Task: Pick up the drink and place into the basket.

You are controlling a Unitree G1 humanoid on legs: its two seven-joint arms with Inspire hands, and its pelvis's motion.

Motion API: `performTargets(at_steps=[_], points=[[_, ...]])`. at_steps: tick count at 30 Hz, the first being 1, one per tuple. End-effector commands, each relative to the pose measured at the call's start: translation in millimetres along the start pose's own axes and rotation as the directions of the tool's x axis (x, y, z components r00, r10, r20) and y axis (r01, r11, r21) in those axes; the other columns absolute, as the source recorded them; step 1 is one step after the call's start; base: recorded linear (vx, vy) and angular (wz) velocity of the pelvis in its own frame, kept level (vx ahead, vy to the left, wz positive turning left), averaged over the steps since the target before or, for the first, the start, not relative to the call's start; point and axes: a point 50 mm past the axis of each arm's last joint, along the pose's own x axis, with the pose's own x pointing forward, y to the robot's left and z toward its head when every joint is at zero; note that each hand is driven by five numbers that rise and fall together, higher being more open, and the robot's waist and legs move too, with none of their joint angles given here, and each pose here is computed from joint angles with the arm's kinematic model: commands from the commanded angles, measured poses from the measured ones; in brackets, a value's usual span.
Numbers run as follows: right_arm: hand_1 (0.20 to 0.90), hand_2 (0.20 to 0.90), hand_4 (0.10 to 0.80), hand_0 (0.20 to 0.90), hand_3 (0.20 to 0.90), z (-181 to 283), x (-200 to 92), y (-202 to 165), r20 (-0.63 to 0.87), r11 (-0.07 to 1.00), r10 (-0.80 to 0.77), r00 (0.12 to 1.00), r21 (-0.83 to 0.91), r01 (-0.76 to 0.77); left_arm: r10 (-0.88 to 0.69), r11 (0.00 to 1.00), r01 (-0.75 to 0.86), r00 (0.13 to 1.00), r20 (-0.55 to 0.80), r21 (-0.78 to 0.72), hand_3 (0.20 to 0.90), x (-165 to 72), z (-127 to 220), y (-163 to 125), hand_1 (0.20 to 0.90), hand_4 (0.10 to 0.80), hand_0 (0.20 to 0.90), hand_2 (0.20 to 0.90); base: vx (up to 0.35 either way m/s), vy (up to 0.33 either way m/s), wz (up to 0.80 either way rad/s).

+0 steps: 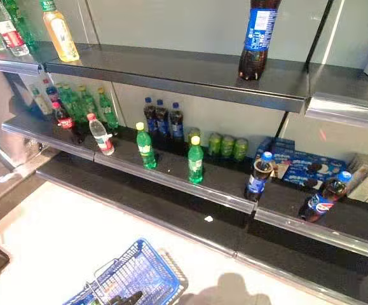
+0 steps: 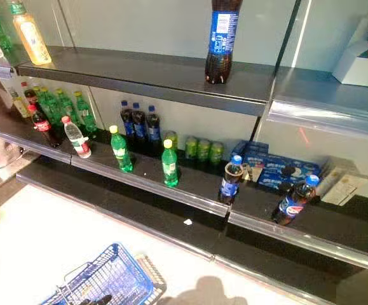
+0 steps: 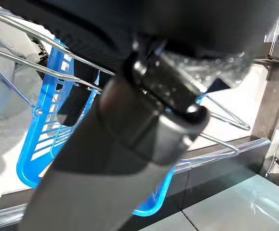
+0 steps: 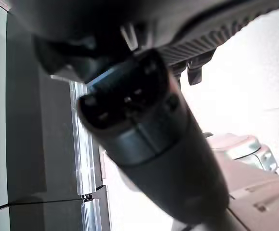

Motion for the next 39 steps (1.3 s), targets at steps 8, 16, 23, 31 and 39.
performTargets(at_steps=[8,16,23,31,39], points=[[0.9,0.9,0.8,0.9,0.9,17,0,9,0.02,0.999,-0.024,1.0,0.025,0.023,-0.214,0.976,0.209,0.972,0.101,0.058,0.2,13,26,-51,0.3,0.1,0.3,0.3,0.0,0.0,0.0],[0.9,0.9,0.8,0.9,0.9,16,0,6,0.014,0.998,-0.054,0.998,0.023,0.054,-0.232,0.971,0.226,0.969,0.089,0.074,0.2,13,21,-54,0.3,0.1,0.3,0.3,0.0,0.0,0.0],[0.9,0.9,0.8,0.9,0.9,30,-1,1,0.129,0.991,-0.107,0.986,-0.071,0.117,-0.228,0.972,0.221,0.969,0.092,0.076,0.2,13,22,-54,0.3,0.1,0.3,0.3,0.0,0.0,0.0],[0.9,0.9,0.8,0.9,0.9,92,-16,15,0.511,0.968,-0.059,0.858,-0.18,0.174,-0.242,0.967,0.232,0.966,0.096,0.101,0.2,14,31,-59,0.3,0.1,0.3,0.3,-0.023,-0.017,0.0],[0.9,0.9,0.8,0.9,0.9,157,-69,39,0.815,0.99,-0.013,0.58,-0.07,0.122,-0.241,0.969,0.229,0.96,0.141,0.098,0.2,11,41,-64,0.3,0.1,0.3,0.3,-0.059,-0.037,0.0]])
